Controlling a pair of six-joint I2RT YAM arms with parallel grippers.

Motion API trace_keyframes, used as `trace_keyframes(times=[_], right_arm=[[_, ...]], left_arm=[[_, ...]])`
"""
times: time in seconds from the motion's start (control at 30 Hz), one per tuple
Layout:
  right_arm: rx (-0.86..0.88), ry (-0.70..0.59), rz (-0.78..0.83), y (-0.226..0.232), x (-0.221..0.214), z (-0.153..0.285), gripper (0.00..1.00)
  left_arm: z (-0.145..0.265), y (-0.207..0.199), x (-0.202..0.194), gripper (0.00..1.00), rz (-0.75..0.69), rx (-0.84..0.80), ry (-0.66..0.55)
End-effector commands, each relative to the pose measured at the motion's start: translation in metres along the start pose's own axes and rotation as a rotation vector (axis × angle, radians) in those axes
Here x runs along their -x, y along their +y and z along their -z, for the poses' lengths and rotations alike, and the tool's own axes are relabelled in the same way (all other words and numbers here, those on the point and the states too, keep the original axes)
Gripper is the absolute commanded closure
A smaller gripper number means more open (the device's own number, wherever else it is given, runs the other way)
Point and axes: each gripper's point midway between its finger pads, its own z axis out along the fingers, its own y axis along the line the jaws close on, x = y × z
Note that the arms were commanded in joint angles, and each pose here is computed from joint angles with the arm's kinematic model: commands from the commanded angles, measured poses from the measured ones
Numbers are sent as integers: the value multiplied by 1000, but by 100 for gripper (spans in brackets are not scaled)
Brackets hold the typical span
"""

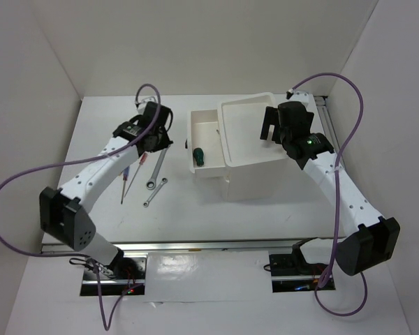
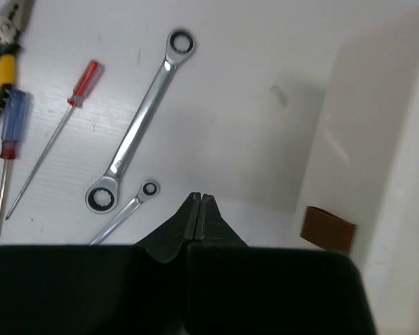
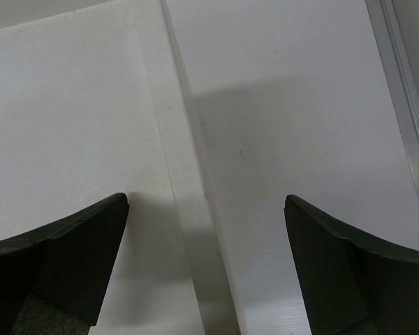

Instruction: Sort the tools into containers

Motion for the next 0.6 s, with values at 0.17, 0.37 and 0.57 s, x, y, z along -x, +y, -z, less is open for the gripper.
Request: trace_keyframes(times=[0.17,0.37,0.57], right_arm=[[-37,67,79,-8,-20,-2,0],[-18,69,92,-6,-24,3,0],[-41,62,57,-9,-21,4,0]], left_arm=[[-19,-71,-15,85,-128,-221,2],[-14,-150,-28,85,-247,-374,-20],[-14,-197,-51,84,-292,-477,14]])
